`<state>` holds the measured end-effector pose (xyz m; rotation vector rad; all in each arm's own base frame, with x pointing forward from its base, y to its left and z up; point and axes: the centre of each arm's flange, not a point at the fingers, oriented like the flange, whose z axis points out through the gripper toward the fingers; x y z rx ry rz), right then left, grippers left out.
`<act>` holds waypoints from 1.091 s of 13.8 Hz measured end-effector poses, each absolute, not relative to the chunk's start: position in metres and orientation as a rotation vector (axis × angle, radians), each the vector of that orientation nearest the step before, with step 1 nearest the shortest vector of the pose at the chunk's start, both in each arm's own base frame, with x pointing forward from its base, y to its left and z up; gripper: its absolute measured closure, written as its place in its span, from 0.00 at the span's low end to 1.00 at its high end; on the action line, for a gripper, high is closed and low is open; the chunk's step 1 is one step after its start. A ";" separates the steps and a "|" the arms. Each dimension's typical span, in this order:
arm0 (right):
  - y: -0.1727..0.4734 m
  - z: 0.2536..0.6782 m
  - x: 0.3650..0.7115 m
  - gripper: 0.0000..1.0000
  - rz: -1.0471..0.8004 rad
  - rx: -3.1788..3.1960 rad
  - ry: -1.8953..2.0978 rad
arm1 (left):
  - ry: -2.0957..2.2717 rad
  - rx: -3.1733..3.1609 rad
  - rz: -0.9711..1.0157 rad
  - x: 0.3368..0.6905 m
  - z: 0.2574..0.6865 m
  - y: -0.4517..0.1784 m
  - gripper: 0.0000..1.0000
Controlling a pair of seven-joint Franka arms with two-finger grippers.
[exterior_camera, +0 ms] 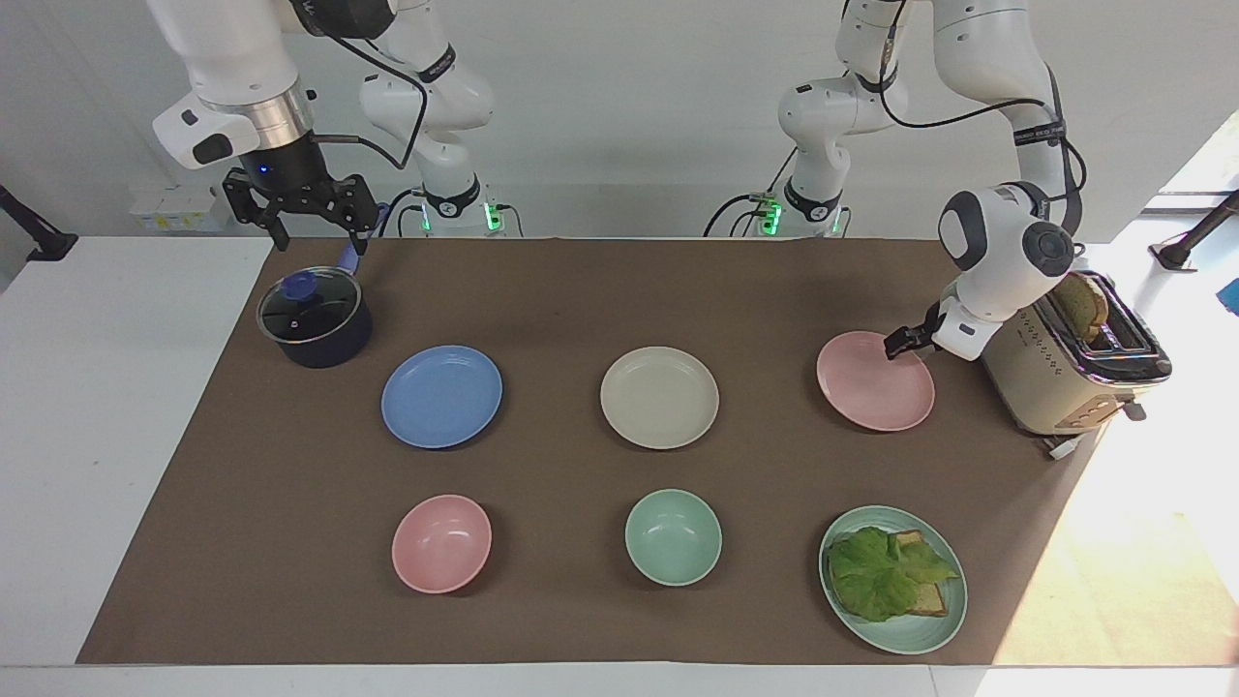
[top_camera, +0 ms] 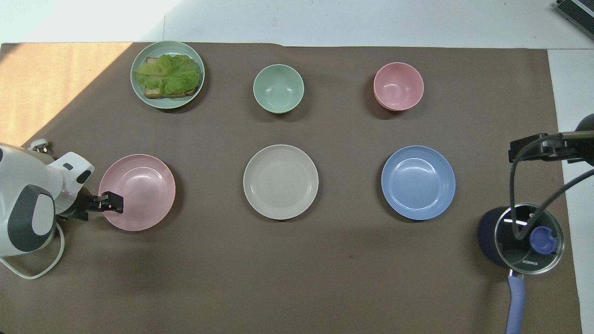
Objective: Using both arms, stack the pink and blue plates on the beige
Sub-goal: 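Reach the left gripper to the pink plate rim and grasp it, then lift the pink plate with the left gripper onto the beige plate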
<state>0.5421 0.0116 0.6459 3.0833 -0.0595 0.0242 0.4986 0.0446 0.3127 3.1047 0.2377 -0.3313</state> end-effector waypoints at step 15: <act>0.009 0.646 0.542 0.00 0.026 3.083 -0.068 | 0.142 2.974 -0.488 0.529 0.416 0.048 0.95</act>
